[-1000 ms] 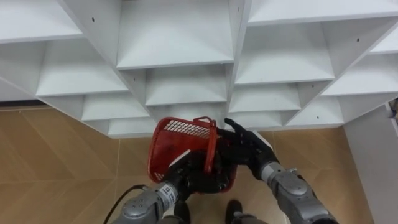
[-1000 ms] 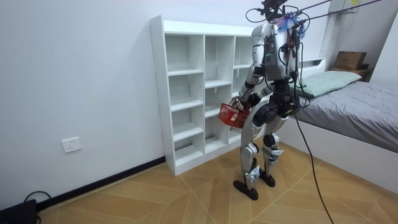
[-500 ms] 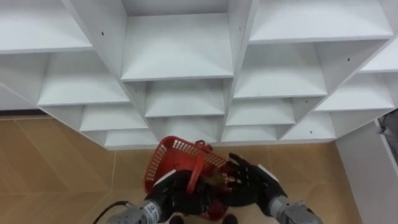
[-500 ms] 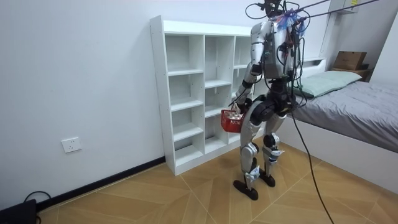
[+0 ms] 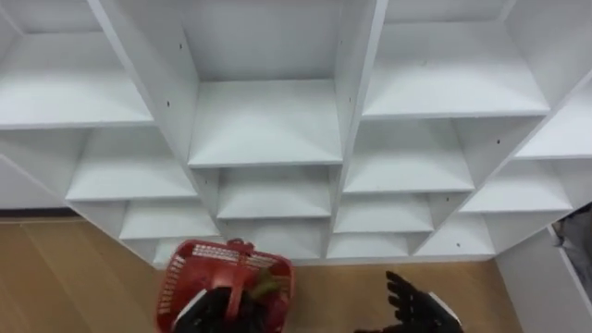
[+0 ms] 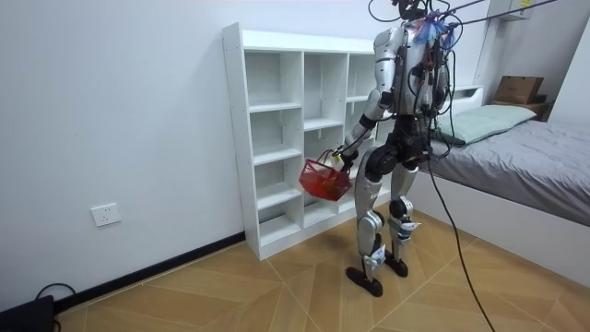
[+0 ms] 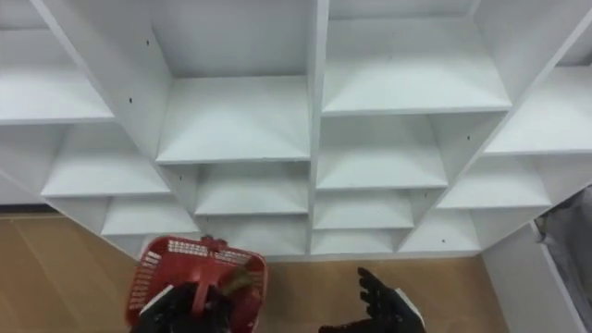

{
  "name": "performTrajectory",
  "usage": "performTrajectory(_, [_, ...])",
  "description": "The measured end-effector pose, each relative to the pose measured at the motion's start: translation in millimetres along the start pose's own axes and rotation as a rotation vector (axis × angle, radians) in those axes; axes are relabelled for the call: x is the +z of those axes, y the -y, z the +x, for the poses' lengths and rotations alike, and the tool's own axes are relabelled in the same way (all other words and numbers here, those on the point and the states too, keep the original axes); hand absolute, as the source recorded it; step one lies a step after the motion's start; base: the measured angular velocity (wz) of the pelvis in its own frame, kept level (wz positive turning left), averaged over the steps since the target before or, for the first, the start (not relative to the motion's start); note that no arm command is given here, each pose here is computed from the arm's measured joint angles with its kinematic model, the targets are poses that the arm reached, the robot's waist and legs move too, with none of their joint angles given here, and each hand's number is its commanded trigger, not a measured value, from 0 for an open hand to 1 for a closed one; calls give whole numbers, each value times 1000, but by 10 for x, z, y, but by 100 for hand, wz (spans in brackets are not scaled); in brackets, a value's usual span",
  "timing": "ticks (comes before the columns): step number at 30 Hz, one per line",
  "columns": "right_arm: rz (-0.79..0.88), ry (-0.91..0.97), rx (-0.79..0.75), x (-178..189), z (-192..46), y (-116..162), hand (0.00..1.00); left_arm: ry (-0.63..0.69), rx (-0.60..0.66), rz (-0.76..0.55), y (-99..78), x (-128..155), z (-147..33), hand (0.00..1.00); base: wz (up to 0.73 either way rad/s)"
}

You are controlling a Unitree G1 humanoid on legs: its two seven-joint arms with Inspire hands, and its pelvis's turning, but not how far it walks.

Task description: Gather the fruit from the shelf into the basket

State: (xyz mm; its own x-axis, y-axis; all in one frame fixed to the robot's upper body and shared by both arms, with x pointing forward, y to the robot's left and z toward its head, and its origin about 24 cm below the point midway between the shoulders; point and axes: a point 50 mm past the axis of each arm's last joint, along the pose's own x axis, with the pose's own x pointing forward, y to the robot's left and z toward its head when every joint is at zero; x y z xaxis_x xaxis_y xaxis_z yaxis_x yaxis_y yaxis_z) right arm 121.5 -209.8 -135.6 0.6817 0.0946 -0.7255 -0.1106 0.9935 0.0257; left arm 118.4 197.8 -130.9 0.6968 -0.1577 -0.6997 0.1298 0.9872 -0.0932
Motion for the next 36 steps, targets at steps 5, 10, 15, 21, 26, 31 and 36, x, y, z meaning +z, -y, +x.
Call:
performTrajectory(5, [38, -67, -36, -239, -129, 34, 0, -82, 148, -63, -167, -273, -167, 100, 2])
performTrajectory(10, [95, -99, -114, -374, -215, 98, 0, -136, 252, -118, -269, -442, -278, 100, -3])
performTrajectory(15, [137, -138, -144, -497, -272, 98, 0, -180, 281, -137, -253, -553, -317, 100, -4])
performTrajectory(21, [176, -197, -206, -639, -347, 122, 0, -260, 347, -208, -279, -757, -425, 100, 0])
performTrajectory(26, [204, -248, -246, -757, -415, 137, 0, -292, 378, -260, -249, -850, -468, 100, 2])
performTrajectory(31, [266, -304, -293, -857, -452, 121, 0, -331, 409, -350, -263, -941, -535, 100, 1])
performTrajectory(36, [355, -372, -318, -956, -479, 103, 0, -397, 422, -396, -230, -1057, -605, 100, 1])
